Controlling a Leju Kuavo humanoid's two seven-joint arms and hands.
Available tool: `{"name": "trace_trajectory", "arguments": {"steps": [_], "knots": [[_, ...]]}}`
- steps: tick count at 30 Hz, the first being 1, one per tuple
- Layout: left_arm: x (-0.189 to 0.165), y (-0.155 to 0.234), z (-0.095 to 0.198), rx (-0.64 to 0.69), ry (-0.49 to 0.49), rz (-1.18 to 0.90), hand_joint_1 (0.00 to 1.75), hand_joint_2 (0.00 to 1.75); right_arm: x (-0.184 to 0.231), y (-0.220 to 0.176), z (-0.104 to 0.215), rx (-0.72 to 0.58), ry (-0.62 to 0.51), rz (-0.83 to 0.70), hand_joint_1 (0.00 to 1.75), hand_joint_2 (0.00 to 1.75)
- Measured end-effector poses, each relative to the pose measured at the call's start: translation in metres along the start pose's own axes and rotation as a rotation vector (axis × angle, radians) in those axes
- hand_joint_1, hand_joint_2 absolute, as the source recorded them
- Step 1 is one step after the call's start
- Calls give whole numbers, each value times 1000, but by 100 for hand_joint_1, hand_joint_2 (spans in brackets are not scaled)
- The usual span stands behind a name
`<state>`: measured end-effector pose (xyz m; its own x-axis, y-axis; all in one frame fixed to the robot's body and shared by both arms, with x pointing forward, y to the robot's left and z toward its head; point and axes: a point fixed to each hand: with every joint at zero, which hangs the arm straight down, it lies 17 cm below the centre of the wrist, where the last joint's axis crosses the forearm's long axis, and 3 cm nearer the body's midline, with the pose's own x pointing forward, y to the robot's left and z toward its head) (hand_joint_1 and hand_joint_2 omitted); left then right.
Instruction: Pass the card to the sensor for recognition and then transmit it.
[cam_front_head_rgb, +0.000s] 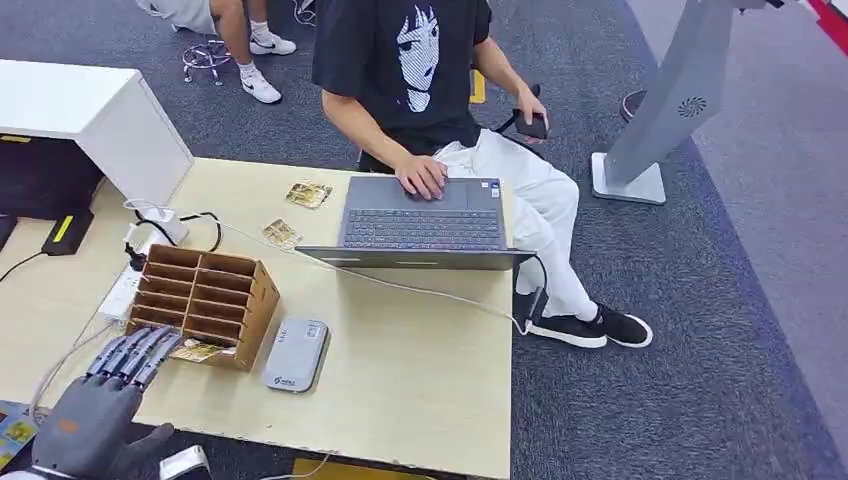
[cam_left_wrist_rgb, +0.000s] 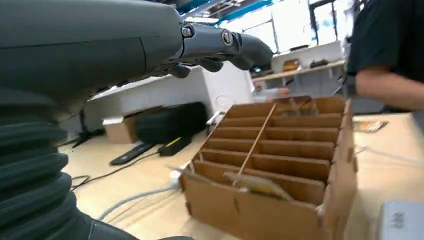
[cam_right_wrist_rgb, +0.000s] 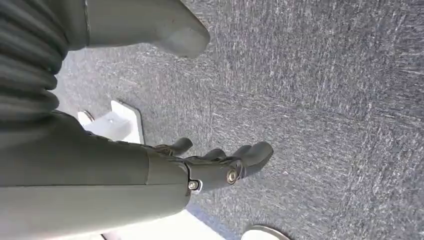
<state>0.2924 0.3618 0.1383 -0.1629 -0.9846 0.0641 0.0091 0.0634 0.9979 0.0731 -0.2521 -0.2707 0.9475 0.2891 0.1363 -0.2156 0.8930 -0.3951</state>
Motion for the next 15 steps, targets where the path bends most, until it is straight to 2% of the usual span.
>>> {"name": "trace_trajectory", "arguments": {"steps": [10, 15], "knots": [[-19, -22, 14, -93, 54, -50, 0, 175, 0, -1, 0, -2, -2, 7, 0, 175], [-44, -14, 10, -80, 95, -126, 0, 175, 1, 0, 0, 3, -7, 17, 0, 175]]}}
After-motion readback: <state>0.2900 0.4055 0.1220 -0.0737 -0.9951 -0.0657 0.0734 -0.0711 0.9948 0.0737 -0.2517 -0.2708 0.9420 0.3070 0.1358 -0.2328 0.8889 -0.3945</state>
